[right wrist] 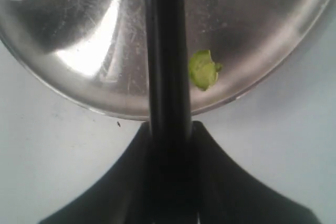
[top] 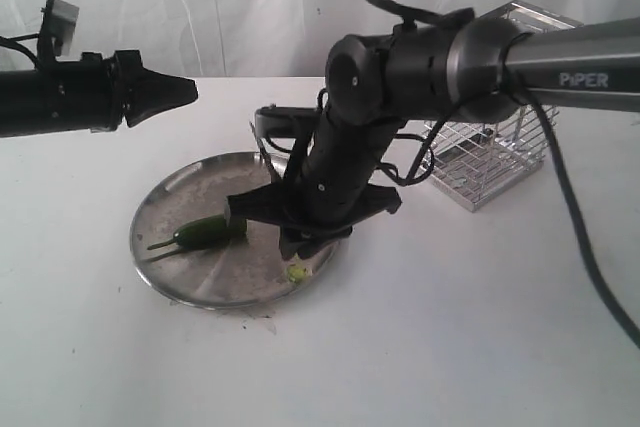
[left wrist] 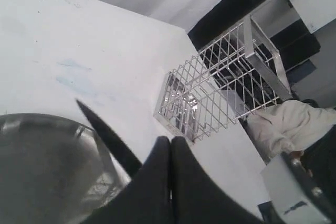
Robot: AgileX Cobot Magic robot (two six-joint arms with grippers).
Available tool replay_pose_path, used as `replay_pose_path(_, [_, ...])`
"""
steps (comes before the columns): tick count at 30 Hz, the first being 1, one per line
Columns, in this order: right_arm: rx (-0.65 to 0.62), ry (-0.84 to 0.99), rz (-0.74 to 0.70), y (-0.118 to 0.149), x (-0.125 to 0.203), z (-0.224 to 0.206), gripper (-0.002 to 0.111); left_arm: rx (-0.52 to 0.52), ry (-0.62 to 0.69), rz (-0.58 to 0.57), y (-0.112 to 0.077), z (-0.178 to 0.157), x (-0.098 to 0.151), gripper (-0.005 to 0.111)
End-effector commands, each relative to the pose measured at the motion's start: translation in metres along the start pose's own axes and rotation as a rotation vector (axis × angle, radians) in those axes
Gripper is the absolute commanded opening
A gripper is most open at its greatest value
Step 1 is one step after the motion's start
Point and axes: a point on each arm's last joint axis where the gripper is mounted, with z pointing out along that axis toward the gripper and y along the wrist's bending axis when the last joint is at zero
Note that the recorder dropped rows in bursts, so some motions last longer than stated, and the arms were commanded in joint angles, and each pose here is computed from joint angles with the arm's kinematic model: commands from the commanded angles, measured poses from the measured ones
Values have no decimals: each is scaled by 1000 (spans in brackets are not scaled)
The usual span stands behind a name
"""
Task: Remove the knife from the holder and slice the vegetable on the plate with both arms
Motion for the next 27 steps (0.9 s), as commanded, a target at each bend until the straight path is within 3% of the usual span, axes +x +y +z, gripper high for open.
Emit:
replay_pose_path(1, [21, -113, -80, 2, -2, -44, 0, -48, -71, 65, -30, -23, -6, 0])
replay_pose_path(5, [50, -160, -124, 3, 2, -75, 0, -176, -129, 148, -55, -47, -8, 0])
replay_pose_path(10, [45, -158, -184, 4, 4, -81, 0, -592, -155, 269, -60, -81, 11, 0])
replay_pose_path(13, [27, -158, -193, 4, -1, -65, 0, -707, -179, 275, -61, -94, 23, 0])
replay_pose_path(23, [7, -54, -91, -5, -22, 27, 0, -625, -86, 265, -62, -83, 46, 0])
replay_pose_path(27, [16, -20, -81, -9, -21, 47, 9, -624, -82, 254, -60, -81, 47, 0])
